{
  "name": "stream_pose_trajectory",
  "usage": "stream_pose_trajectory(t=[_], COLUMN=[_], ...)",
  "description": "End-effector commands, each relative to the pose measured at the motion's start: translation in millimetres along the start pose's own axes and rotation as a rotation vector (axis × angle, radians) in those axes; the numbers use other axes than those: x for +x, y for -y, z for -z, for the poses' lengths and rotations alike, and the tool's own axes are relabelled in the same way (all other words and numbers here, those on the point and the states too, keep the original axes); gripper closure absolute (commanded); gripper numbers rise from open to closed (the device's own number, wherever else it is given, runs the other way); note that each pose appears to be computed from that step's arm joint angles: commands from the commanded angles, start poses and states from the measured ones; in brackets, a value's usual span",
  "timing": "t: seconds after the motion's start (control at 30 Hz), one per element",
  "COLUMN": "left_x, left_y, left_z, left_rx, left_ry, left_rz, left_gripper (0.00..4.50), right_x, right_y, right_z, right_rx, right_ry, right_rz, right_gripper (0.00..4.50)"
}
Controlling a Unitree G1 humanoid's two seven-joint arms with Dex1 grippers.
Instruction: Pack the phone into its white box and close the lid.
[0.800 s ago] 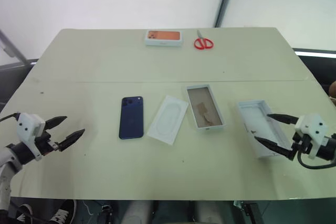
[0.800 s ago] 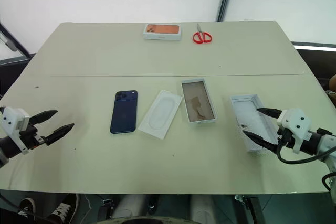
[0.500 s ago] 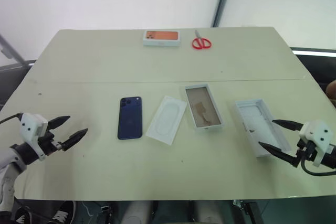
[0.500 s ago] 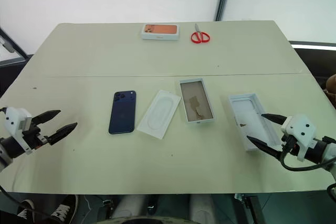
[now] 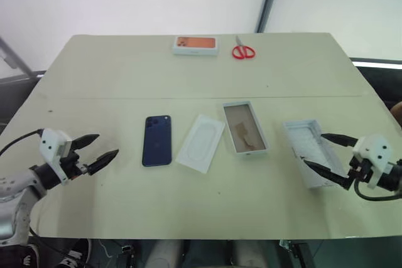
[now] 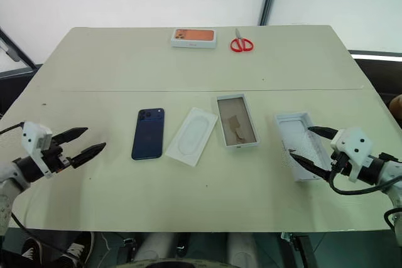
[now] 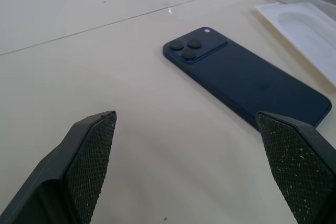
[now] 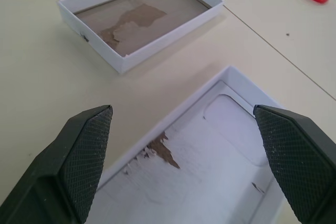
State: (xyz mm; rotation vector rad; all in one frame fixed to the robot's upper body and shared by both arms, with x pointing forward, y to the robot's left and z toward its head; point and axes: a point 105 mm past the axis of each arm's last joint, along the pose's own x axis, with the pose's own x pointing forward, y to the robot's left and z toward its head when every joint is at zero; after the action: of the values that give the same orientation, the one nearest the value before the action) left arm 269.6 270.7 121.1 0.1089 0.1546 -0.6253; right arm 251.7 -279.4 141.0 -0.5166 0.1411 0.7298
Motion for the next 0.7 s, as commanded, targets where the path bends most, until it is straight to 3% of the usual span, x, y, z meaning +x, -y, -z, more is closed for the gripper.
stream_pose_trajectory(t=[0.03,0.37,0.57,0.7], left_x=[12,51,87,124], left_y=[5,17,39,70], left_z=[-10,-21,-22,-27], left_rx=[0.008,-0.082,-0.138,-0.272], left_ry=[0.017,0.04,-0.003,-0.051], left_rz=[0.021,0.084,0.137,0.258], left_gripper=[0.02,0.02,0.02,0.02], right_x=[4,27,42,52], right_y=[3,-9,-20,-30], right_z=[-14,-28,-48,-62], right_rx=[-0.048,-0.066,-0.144,-0.158], right_ry=[0.028,0.071,0.104,0.129], right_rz=[-0.006,-0.082,-0.167,-0.247], right_gripper=[0.0,0.0,0.0,0.0])
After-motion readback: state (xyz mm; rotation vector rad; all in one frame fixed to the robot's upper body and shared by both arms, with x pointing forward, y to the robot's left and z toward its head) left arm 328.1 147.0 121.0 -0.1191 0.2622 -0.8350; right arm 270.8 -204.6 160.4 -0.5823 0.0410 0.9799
